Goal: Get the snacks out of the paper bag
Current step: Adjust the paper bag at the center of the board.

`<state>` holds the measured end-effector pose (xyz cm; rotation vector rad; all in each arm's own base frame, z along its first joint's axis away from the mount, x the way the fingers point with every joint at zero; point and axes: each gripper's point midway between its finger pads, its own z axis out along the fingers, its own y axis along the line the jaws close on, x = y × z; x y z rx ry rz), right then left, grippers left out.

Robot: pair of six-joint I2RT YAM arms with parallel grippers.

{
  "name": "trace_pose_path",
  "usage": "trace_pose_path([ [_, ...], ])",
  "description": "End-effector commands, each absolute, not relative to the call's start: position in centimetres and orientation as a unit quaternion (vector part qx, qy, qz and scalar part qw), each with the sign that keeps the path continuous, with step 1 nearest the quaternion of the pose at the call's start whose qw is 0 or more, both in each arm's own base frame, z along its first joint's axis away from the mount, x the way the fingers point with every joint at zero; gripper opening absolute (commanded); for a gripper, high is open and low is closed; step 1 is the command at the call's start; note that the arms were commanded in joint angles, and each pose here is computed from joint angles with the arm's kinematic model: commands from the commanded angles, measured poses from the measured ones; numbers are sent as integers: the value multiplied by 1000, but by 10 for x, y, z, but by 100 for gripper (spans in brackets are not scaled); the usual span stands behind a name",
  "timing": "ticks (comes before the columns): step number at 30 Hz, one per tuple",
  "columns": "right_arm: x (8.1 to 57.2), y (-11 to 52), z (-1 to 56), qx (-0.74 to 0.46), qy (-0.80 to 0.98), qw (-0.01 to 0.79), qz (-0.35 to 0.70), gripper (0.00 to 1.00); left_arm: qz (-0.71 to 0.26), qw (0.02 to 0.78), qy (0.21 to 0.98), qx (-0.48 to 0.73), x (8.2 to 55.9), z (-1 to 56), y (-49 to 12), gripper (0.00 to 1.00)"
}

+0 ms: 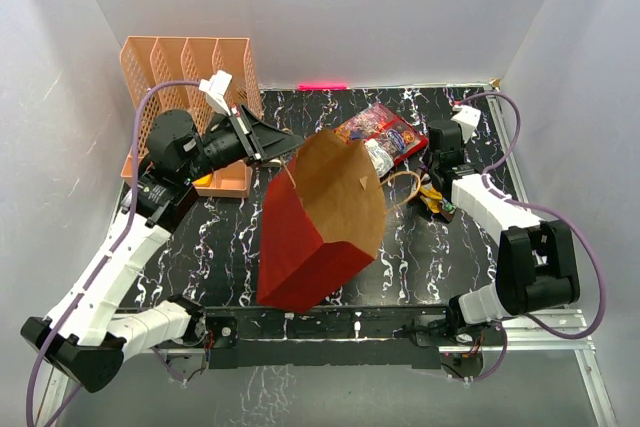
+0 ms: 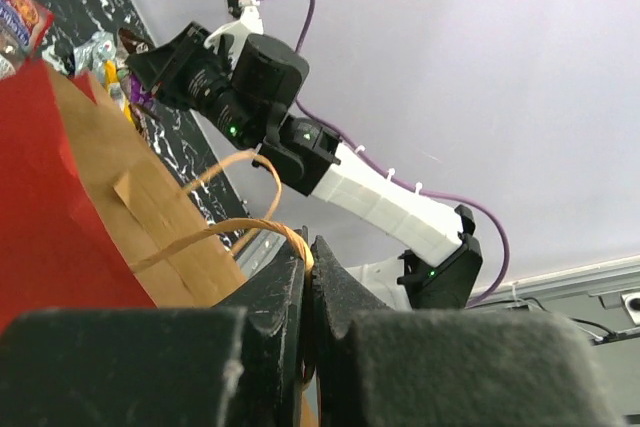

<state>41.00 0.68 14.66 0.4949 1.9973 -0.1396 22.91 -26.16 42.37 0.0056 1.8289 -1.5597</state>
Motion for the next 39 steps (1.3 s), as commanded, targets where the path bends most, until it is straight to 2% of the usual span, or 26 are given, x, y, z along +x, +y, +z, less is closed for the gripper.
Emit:
trace_pose_path([
  [1, 429, 4, 165, 243, 809, 533, -41, 8, -614, 362, 701, -2, 224, 419, -259, 0],
  [11, 448, 4, 143, 229, 828, 507, -65, 12, -476, 382, 791, -49, 217, 338, -215, 0],
  [14, 453, 6, 137, 228, 832, 502, -64, 16, -435, 388, 810, -64, 214, 327, -199, 0],
  [19, 464, 10, 122, 220, 841, 490, -62, 18, -379, 406, 827, -88, 213, 321, -176, 1],
  [23, 467, 13, 114, 211, 851, 476, -67, 20, -353, 408, 836, -101, 211, 316, -164, 10],
  [26, 462, 15, 122, 207, 852, 477, -65, 25, -338, 422, 835, -102, 210, 323, -156, 23],
  [28, 457, 19, 130, 195, 853, 481, -58, 35, -329, 437, 832, -95, 209, 331, -151, 39],
  [31, 446, 25, 145, 179, 857, 481, -38, 59, -310, 459, 828, -88, 210, 342, -143, 60],
  [33, 438, 33, 158, 164, 860, 483, -16, 71, -299, 471, 826, -81, 211, 349, -138, 69],
  [36, 425, 46, 180, 137, 860, 491, 26, 97, -284, 485, 824, -72, 213, 358, -133, 79],
  [39, 407, 63, 205, 105, 855, 502, 78, 98, -273, 499, 820, -65, 213, 370, -128, 85],
])
